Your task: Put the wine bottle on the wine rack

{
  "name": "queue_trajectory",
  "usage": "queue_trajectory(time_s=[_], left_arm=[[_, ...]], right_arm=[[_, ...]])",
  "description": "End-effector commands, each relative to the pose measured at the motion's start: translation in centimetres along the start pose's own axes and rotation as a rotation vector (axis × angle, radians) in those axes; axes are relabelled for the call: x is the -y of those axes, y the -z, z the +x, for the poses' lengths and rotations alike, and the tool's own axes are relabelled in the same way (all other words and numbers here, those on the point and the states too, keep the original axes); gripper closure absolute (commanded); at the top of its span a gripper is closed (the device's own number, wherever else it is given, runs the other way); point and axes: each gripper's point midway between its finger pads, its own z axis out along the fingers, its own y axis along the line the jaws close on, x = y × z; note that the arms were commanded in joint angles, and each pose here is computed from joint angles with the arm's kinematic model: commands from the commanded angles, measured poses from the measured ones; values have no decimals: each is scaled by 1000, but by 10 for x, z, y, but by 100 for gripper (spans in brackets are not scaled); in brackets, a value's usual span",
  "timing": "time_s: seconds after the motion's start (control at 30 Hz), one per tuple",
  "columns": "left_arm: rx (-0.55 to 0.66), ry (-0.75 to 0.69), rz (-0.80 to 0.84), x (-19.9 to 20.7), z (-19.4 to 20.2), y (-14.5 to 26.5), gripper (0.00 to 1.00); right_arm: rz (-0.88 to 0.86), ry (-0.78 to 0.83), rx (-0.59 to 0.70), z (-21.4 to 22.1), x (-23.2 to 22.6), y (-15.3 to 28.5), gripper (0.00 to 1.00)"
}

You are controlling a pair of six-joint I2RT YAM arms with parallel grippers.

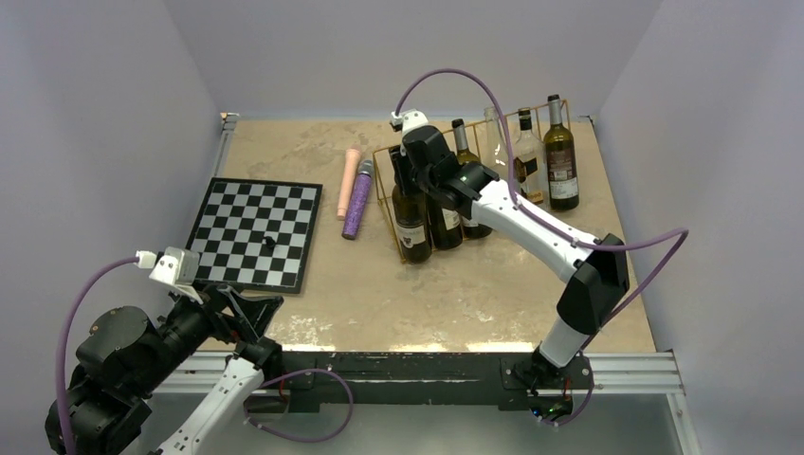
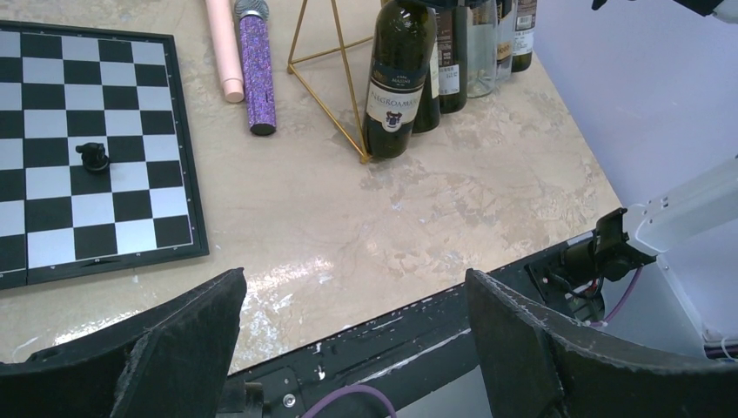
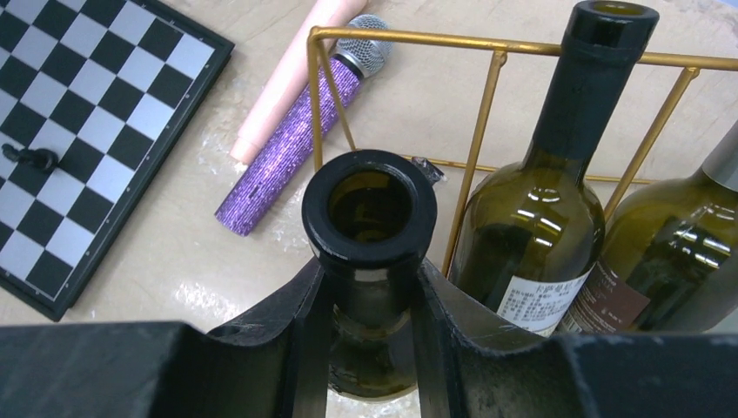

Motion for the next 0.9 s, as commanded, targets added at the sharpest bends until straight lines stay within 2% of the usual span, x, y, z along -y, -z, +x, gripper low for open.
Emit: queue_trajectory(time_s=[0.0, 0.27, 0.47, 0.67, 0.87], left_arm=[[7, -12, -4, -2, -1, 2, 1], [-5, -14, -8, -2, 0, -1, 1], [-10, -18, -11, -2, -1, -1, 1], [-17, -19, -16, -3, 0, -3, 1], [-22, -17, -18, -4, 1, -4, 1]], right_arm=[[-10, -85, 73, -33, -2, -1, 100], [-13, -77, 18, -20, -9, -32, 100], [0, -59, -10, -17, -12, -51, 91], [12, -66, -45, -8, -12, -64, 80], [13, -87, -63, 0, -12, -67, 58]])
